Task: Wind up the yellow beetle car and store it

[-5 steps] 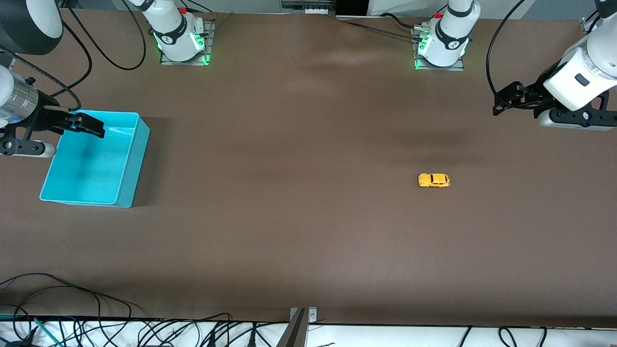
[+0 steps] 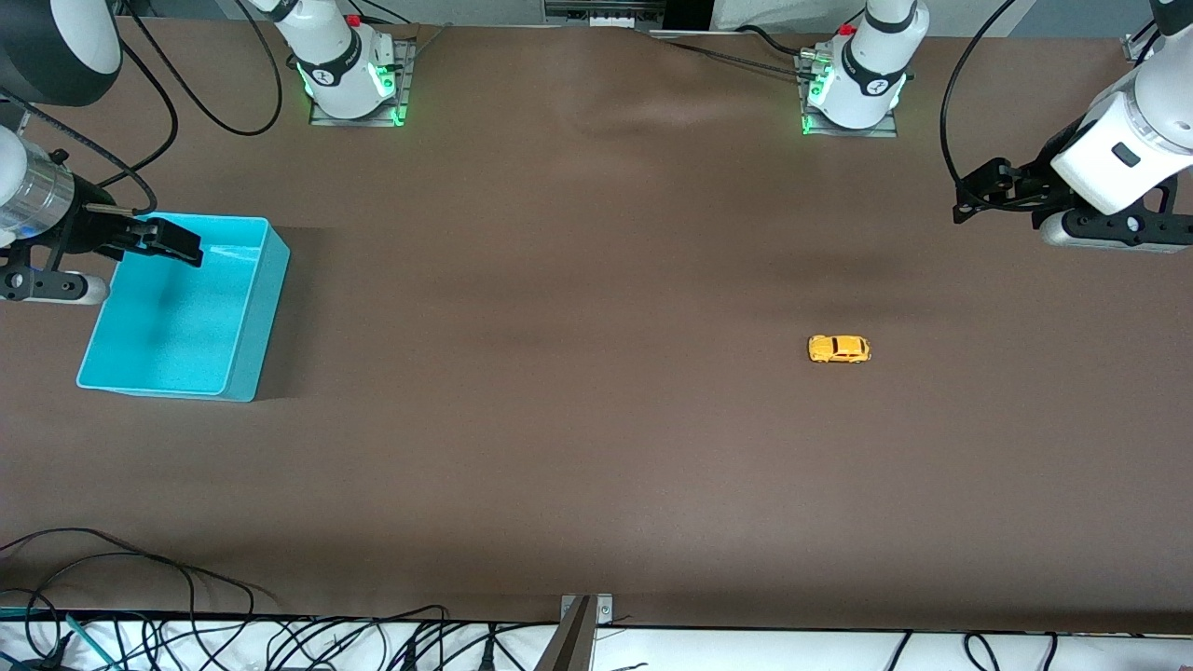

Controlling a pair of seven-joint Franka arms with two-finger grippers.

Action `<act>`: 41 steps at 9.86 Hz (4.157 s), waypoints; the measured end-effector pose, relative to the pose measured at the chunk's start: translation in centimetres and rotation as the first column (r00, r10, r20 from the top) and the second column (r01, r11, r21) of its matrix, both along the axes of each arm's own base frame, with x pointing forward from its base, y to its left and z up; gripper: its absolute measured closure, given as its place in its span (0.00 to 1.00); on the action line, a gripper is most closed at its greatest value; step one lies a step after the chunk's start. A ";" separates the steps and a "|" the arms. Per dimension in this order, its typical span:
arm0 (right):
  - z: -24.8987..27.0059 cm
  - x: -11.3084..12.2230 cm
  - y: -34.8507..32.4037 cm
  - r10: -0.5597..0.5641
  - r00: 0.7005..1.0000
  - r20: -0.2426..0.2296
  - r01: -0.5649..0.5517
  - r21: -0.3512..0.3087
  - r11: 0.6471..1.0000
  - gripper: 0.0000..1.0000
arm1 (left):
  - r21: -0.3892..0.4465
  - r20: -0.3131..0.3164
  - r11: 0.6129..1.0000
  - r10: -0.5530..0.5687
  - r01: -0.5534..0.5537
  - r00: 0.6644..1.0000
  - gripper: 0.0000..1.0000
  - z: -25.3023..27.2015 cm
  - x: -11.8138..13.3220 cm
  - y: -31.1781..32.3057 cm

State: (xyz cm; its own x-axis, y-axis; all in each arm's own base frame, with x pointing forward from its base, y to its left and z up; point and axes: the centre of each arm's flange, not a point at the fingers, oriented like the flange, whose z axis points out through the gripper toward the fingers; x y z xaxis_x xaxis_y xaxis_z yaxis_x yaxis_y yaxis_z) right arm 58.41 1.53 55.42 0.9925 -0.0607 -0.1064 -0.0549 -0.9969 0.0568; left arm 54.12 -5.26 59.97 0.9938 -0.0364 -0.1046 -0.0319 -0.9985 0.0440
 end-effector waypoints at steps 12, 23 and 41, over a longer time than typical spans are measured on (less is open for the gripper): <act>2.3 0.1 -1.0 0.142 0.990 0.024 -0.142 -0.002 0.990 0.00 | 0.000 -0.001 1.000 0.002 -0.002 1.000 0.00 0.0 0.0 0.1; 1.5 0.1 -0.6 0.121 0.993 0.001 -0.121 -0.009 0.993 0.00 | 0.000 -0.001 1.000 0.002 -0.002 1.000 0.00 -0.1 0.0 0.1; 1.4 0.2 -0.7 0.117 0.993 -0.002 -0.117 -0.010 0.993 0.00 | -0.108 0.005 0.768 -0.635 0.632 0.772 0.00 -11.9 3.7 -0.9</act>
